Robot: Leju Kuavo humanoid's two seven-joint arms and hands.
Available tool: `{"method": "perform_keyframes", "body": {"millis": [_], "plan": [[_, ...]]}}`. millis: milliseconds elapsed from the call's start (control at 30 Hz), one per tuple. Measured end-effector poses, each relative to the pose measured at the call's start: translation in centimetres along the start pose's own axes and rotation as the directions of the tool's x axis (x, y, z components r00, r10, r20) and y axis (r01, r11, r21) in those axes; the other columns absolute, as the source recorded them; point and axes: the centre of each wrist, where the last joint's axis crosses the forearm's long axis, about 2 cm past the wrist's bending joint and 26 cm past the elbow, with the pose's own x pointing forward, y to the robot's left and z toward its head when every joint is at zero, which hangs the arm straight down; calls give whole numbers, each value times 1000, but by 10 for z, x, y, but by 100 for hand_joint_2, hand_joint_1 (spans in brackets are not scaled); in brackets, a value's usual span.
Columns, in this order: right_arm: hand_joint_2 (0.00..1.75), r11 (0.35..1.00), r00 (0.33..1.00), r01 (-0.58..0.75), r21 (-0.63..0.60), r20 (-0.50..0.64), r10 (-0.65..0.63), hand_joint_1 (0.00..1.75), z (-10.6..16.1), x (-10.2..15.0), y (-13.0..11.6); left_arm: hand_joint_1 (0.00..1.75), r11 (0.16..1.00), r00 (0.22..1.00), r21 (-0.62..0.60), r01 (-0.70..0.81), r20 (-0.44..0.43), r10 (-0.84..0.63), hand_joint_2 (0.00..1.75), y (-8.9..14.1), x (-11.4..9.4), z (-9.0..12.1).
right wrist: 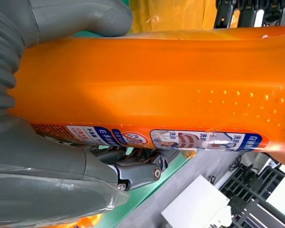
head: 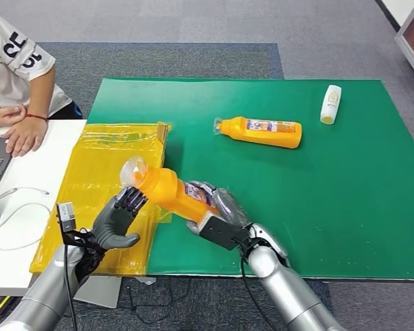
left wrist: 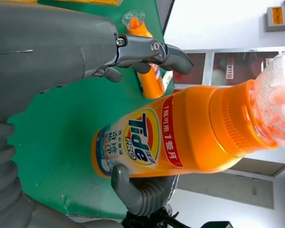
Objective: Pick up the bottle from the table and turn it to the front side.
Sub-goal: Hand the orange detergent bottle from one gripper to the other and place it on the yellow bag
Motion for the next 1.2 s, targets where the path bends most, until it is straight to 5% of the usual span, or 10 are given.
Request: {"method": "perform_keyframes", "body": {"millis": [1200], "plan": [[175,996,997,29,85,67,-34,175,1,16,26,0,998,998,-16,64,16,-63,175,15,15,-19]]}}
